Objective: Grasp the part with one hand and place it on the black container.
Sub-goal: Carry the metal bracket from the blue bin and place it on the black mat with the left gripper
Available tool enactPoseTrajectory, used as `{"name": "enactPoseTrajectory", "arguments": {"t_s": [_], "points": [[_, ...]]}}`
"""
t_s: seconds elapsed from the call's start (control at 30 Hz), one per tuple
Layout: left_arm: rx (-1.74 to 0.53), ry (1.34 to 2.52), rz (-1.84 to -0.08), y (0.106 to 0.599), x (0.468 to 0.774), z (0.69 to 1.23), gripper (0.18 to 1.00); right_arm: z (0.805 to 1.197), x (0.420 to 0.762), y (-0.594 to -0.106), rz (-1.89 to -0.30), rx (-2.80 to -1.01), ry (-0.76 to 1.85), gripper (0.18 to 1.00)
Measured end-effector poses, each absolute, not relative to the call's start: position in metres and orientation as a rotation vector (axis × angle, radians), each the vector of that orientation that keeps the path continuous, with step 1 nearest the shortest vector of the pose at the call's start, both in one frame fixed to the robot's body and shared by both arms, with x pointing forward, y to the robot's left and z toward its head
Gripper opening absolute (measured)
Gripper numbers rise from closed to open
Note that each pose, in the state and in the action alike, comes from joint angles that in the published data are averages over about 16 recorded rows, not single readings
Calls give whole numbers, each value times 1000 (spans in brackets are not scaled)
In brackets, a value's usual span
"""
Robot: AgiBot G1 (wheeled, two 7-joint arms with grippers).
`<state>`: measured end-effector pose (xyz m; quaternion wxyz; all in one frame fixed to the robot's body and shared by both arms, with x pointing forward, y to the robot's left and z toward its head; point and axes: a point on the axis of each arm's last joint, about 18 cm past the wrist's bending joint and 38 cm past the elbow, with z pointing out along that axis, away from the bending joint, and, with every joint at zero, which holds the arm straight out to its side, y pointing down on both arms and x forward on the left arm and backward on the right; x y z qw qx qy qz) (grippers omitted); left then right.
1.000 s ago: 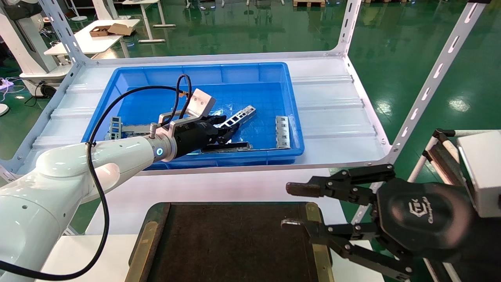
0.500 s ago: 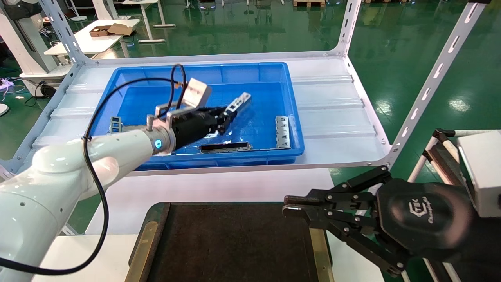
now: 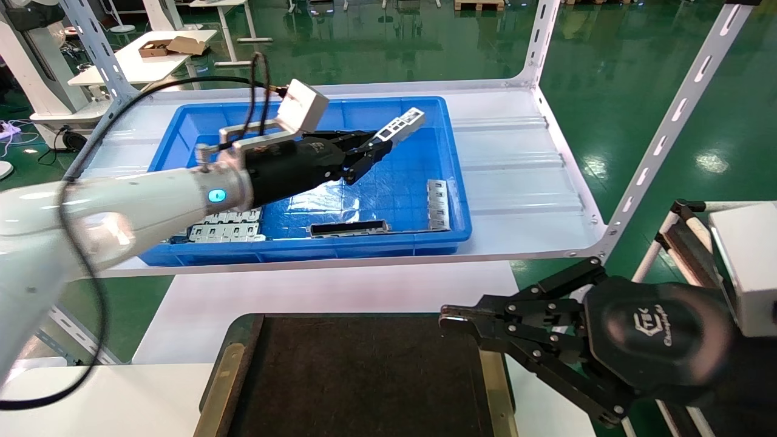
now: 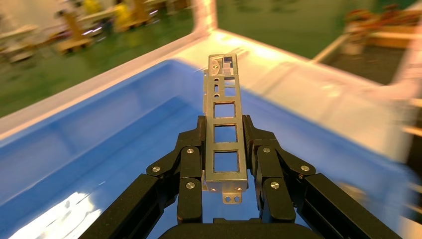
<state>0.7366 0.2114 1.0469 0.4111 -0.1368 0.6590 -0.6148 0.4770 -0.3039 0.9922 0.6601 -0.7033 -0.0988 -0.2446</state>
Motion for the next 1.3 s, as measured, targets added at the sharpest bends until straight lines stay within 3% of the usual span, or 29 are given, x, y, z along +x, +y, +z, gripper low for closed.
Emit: {"name": "enactPoseTrajectory", "arguments": {"t_s": [0.4,0.77,1.07,1.3], "points": [[-110,1753,-1720,242,675,1045,328,992,477,-304,-553,-1591,-224,191],[-6,1867,-1810,253,619,1010,327,992,477,-304,-553,-1591,-224,191],[-128,1964,-1818,250,582,946,327,992,477,-304,-553,-1591,-224,191],[-348,1986,-1813,239,573,882,327,992,477,-304,-553,-1591,-224,191]]}}
